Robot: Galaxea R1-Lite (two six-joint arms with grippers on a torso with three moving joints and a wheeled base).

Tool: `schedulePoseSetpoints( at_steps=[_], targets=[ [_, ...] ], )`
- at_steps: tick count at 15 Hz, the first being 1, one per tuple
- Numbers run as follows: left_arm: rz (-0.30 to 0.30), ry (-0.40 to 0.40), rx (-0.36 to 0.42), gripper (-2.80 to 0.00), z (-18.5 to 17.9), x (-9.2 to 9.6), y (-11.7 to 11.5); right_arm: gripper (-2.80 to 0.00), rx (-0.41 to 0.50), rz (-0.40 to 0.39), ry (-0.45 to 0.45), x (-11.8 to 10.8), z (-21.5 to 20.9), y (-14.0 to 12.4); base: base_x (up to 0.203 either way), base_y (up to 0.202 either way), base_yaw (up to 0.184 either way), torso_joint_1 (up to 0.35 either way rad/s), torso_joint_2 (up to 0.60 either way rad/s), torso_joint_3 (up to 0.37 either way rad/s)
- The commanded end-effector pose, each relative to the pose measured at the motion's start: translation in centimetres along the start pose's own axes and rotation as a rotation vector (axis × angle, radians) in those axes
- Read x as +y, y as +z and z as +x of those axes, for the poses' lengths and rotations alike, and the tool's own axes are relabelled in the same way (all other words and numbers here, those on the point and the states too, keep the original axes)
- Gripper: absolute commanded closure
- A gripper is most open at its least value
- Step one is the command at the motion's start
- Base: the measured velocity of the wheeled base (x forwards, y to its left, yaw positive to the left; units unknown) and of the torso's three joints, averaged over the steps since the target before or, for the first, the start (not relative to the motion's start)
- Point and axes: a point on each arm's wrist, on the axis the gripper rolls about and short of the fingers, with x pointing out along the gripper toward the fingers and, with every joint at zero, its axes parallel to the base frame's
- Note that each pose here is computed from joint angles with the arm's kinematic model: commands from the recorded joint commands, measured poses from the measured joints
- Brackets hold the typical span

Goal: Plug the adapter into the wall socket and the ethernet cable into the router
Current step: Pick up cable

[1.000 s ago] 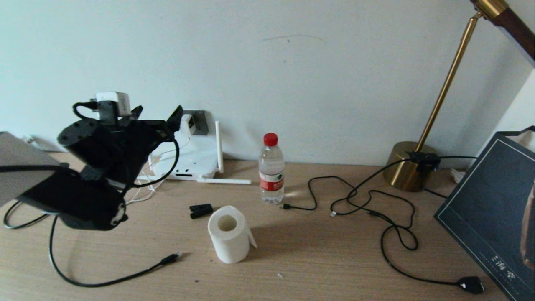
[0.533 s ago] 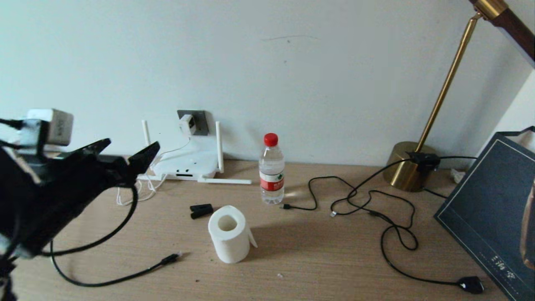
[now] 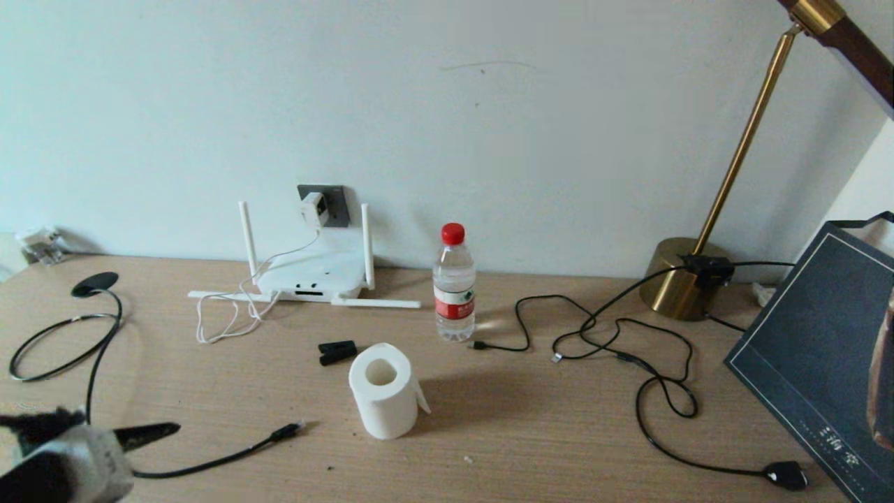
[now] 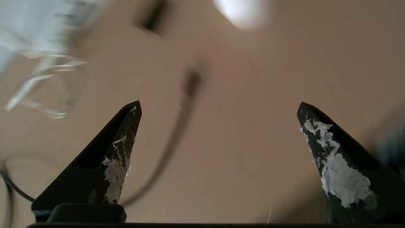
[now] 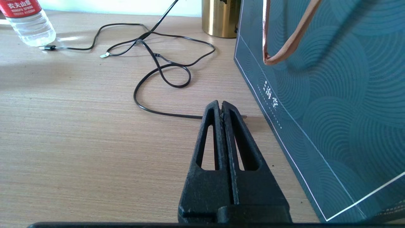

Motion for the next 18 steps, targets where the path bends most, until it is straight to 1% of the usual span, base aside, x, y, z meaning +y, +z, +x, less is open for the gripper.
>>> schedulePoseSetpoints(
  at_steps=[1,3,4,6,8,10,13,16,18],
  targets=[
    [0.1,-0.248,0.217,-2.8,-1.7,-0.7,-0.1,0.0,0.0,0.0,-0.001,0.0,0.0,0.0,0.0,0.0,0.0,0.0,0.0,0.0],
    [0.126,-0.345,0.293,-2.8,0.1,0.4,0.6,0.0,0.0,0.0,-0.001,0.0,0.0,0.0,0.0,0.0,0.0,0.0,0.0,0.0],
    [0.129,-0.38,0.326,-2.8,1.2,1.1,0.9,0.0,0.0,0.0,-0.001,0.0,0.0,0.0,0.0,0.0,0.0,0.0,0.0,0.0],
    [0.134,-0.431,0.379,-2.8,3.6,2.6,1.6,0.0,0.0,0.0,-0.001,0.0,0.0,0.0,0.0,0.0,0.0,0.0,0.0,0.0],
    [0.161,-0.485,0.419,-2.8,6.3,4.1,1.9,0.0,0.0,0.0,-0.001,0.0,0.0,0.0,0.0,0.0,0.0,0.0,0.0,0.0],
    [0.186,-0.528,0.444,-2.8,8.9,5.6,1.8,0.0,0.0,0.0,-0.001,0.0,0.0,0.0,0.0,0.0,0.0,0.0,0.0,0.0],
    [0.186,-0.533,0.451,-2.8,11.5,7.7,2.0,0.0,0.0,0.0,-0.001,0.0,0.0,0.0,0.0,0.0,0.0,0.0,0.0,0.0],
    [0.188,-0.551,0.463,-2.8,13.8,8.7,1.6,0.0,0.0,0.0,-0.001,0.0,0.0,0.0,0.0,0.0,0.0,0.0,0.0,0.0],
    [0.203,-0.531,0.448,-2.8,15.9,9.1,1.0,0.0,0.0,0.0,-0.001,0.0,0.0,0.0,0.0,0.0,0.0,0.0,0.0,0.0]
  ],
)
